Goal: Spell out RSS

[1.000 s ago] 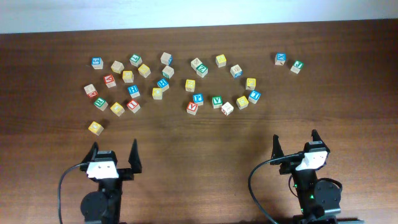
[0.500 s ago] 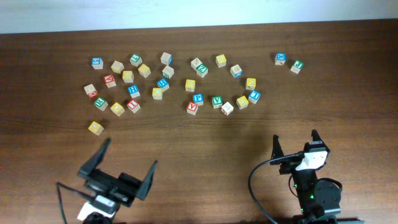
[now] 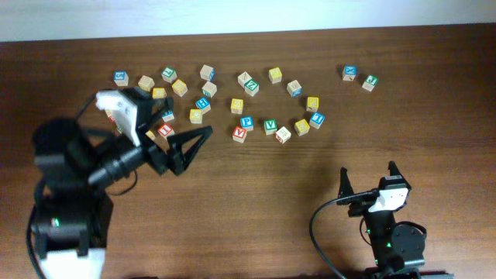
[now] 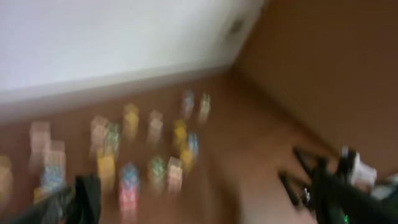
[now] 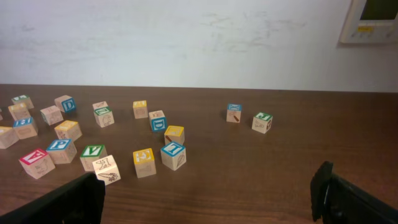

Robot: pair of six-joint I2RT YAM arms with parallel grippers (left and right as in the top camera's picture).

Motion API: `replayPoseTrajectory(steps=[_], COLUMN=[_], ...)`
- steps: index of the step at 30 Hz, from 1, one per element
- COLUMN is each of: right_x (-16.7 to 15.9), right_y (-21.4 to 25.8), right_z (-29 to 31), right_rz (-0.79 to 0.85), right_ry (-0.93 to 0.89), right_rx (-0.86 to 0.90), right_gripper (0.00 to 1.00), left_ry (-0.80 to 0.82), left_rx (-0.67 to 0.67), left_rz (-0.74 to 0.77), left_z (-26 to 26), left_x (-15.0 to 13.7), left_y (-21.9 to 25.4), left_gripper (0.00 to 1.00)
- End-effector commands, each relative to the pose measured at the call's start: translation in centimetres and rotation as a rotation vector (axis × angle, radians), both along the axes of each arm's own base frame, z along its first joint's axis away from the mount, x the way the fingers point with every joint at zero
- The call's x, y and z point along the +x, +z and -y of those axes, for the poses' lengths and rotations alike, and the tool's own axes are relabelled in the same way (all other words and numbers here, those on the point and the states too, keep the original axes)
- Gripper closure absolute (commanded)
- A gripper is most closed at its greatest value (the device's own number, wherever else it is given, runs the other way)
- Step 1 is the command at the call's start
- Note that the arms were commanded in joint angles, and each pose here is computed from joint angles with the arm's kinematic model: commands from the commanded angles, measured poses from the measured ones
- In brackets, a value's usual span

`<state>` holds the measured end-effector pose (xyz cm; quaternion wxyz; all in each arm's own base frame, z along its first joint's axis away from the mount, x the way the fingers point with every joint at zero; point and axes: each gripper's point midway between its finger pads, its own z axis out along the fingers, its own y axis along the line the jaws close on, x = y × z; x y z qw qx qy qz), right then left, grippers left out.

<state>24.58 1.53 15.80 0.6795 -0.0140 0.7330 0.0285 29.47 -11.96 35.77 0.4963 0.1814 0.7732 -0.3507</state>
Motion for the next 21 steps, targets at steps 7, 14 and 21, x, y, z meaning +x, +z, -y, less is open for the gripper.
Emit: replayPoseTrajectory(steps=[7,14,21], right_x=[0.0,0.0,0.0], right_y=[-0.3,-0.3,-0.3], right_z=[0.3,0.3,0.3], right_rz=[-0.007,-0.007,-0.007], right_ry=[-0.015,-0.015,-0.015], right_rx=[0.003,0.002,0.003], right_gripper=[0.02,0.02,0.02], left_ry=[0.240,0.441,0.564], left_rx=[0.258,0.624,0.489], left_rz=[-0.595,-0.690,-0.868], left_z=[-3.6,-5.2,-10.2], left_x=[6.5,8.5,8.8], left_y=[-11.4,-14.4,-16.6], left_gripper=[0.01,0.01,0.01])
